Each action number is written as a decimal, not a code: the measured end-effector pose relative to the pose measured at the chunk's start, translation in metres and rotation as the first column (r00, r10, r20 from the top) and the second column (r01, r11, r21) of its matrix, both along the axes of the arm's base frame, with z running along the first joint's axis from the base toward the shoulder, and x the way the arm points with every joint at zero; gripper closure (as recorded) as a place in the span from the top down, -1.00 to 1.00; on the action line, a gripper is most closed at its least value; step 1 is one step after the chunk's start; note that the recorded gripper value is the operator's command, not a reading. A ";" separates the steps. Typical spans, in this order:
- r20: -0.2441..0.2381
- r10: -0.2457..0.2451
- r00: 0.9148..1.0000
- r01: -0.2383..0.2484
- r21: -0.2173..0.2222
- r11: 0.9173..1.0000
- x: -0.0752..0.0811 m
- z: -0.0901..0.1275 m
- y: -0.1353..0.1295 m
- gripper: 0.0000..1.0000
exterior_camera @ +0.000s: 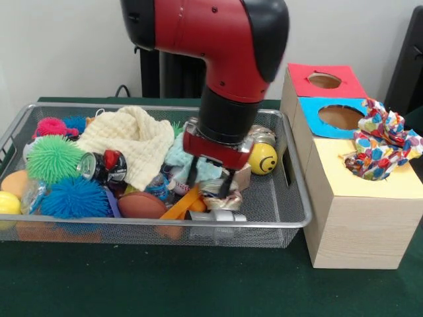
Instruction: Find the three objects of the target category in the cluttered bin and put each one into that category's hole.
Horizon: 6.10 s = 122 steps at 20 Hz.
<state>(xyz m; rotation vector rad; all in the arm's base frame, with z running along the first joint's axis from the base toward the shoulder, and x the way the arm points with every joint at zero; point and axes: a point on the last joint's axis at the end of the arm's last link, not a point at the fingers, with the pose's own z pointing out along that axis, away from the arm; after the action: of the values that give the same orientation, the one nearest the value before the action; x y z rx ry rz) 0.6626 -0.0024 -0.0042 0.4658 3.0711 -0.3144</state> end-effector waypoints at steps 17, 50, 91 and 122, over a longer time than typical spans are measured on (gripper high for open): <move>-0.031 -0.036 0.999 0.033 -0.090 0.995 -0.133 -0.015 -0.200 1.00; 0.041 0.017 0.999 -0.018 0.009 1.000 -0.125 -0.055 -0.247 1.00; -0.035 0.054 0.998 -0.053 0.033 0.998 -0.129 -0.038 -0.206 -1.00; -0.142 -0.078 0.987 0.114 0.266 0.957 -0.143 0.026 -0.099 -1.00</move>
<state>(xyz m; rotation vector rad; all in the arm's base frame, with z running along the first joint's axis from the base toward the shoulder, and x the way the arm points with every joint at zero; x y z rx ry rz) 0.5200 -0.1013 0.0219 0.6293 3.2395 0.0873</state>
